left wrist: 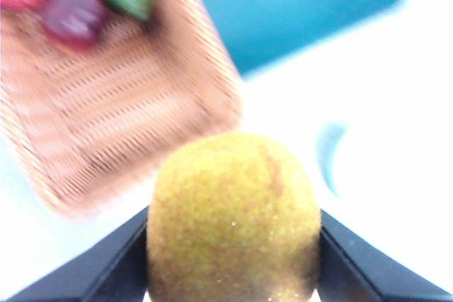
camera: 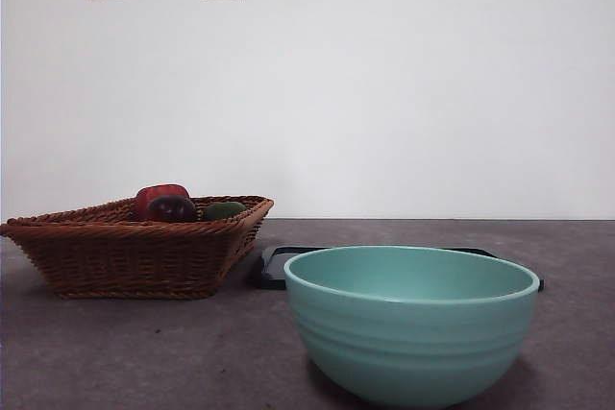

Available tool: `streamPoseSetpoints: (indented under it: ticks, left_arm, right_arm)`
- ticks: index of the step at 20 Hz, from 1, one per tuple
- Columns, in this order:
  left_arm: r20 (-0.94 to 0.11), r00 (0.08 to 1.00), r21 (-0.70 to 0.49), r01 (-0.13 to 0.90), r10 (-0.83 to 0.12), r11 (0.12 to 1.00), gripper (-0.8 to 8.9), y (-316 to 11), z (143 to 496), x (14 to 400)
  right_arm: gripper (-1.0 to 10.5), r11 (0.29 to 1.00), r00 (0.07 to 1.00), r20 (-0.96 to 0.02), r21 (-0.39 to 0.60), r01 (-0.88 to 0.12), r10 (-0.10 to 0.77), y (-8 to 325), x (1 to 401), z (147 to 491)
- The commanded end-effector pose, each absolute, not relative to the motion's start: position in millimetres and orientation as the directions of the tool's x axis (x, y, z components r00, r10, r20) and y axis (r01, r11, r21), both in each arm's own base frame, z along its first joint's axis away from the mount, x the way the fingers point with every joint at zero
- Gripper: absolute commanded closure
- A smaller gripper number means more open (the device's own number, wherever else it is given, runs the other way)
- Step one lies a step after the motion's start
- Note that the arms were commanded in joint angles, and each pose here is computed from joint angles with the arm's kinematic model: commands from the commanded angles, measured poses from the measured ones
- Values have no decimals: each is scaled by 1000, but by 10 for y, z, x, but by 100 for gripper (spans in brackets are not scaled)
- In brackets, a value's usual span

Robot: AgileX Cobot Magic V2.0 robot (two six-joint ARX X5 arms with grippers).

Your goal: Pick up the wifruite, put it on the bowl, pick up the plate, put it on desk

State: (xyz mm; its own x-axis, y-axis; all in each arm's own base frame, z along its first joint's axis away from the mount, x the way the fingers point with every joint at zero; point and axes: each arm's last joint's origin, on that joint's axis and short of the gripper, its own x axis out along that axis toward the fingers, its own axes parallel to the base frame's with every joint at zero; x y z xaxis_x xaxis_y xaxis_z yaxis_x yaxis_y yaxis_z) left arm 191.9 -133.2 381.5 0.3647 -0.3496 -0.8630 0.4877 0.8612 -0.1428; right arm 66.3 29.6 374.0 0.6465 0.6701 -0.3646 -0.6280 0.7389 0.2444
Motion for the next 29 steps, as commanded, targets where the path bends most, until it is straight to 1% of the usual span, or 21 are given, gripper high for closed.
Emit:
streamPoseSetpoints:
  ticks: [1, 3, 5, 8, 9, 12, 14, 16, 19, 24, 29]
  left_arm:
    - [-865, 328, -188, 490, -380, 851, 570, -1490, 3851, 1796]
    - [-863, 301, -212, 515, -406, 831, 570, -1635, 3852, 1673]
    - [-851, 293, -228, 543, -437, 808, 570, -1809, 3853, 1558]
    - [-844, 300, -213, 573, -445, 791, 570, -2039, 3813, 1446]
    - [-851, 283, -210, 590, -443, 780, 570, -2118, 3774, 1425]
    - [-878, 233, -194, 624, -418, 757, 570, -2394, 3590, 1421]
    - [-887, 216, -180, 652, -408, 737, 570, -2610, 3426, 1473]
    - [-893, 208, -174, 659, -400, 732, 569, -2814, 3238, 1566]
    - [-918, 182, -153, 657, -353, 738, 569, -3031, 2935, 1684]
    - [-948, 142, -123, 663, -285, 739, 569, -3249, 2534, 1789]
    - [-966, 111, -104, 667, -235, 738, 570, -3334, 2344, 1774]
  right_arm:
    - [395, 734, 646, -355, 241, -635, 676, 299, 660, 3780]
    - [395, 734, 646, -355, 241, -635, 676, 299, 660, 3781]
    - [395, 734, 647, -354, 240, -635, 676, 299, 660, 3781]
    - [395, 733, 647, -353, 240, -636, 676, 299, 661, 3783]
    - [395, 733, 647, -353, 240, -636, 676, 299, 661, 3783]
    - [395, 734, 647, -353, 240, -636, 676, 299, 661, 3783]
    - [395, 733, 647, -353, 240, -636, 676, 299, 661, 3783]
    - [395, 733, 647, -353, 240, -636, 676, 299, 661, 3783]
    - [395, 733, 647, -353, 240, -636, 676, 299, 661, 3783]
    - [395, 734, 647, -353, 240, -636, 676, 299, 661, 3782]
    - [395, 734, 647, -353, 240, -636, 676, 299, 661, 3783]
